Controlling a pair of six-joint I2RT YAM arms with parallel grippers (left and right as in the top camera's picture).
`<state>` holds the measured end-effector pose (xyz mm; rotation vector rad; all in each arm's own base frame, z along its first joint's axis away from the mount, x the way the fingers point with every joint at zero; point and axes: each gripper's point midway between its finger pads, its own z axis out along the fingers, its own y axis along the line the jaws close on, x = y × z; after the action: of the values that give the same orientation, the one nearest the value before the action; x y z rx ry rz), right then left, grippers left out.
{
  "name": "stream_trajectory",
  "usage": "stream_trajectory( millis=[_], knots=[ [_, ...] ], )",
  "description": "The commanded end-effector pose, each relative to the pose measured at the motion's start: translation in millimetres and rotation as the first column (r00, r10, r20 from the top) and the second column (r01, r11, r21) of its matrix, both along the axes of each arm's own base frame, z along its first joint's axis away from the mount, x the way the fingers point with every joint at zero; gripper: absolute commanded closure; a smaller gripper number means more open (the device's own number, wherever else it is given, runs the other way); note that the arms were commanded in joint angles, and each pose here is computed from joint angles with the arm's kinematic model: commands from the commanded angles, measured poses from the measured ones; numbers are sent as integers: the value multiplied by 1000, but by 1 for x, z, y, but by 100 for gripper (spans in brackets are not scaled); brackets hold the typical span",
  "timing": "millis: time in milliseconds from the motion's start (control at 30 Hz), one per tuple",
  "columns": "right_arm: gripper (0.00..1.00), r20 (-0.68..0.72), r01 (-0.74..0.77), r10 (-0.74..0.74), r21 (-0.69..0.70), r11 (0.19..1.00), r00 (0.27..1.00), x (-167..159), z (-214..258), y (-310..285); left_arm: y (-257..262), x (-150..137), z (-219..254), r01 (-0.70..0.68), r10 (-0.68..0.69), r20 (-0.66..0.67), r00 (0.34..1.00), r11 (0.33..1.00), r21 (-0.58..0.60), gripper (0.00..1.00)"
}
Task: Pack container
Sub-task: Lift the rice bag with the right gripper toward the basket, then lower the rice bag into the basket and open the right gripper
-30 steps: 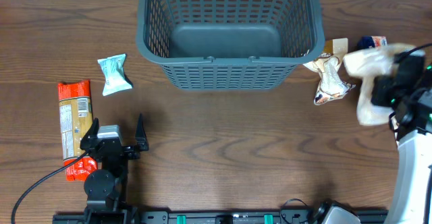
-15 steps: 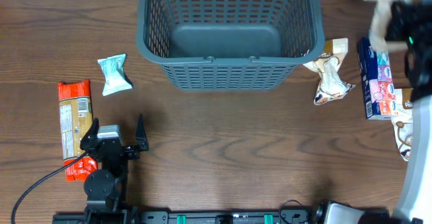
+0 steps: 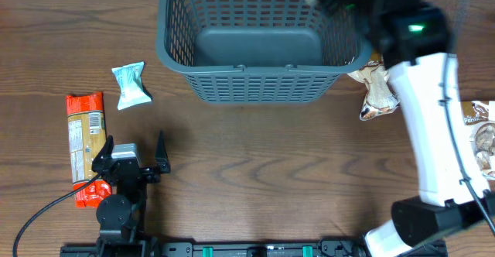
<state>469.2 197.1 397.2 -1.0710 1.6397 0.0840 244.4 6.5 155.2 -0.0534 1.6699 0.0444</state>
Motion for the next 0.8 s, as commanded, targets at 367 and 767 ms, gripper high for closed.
stream_trajectory(
  millis=[367,767],
  knots=[
    [99,-261,-253,181,-275,928,948,18,-162,43,4,-1,-17,-24,25,-51,998,1000,12,1],
    [1,-341,-207,150,-137,969,928,11,-158,49,4,-1,-17,-24,25,-51,998,1000,12,1]
  ],
)
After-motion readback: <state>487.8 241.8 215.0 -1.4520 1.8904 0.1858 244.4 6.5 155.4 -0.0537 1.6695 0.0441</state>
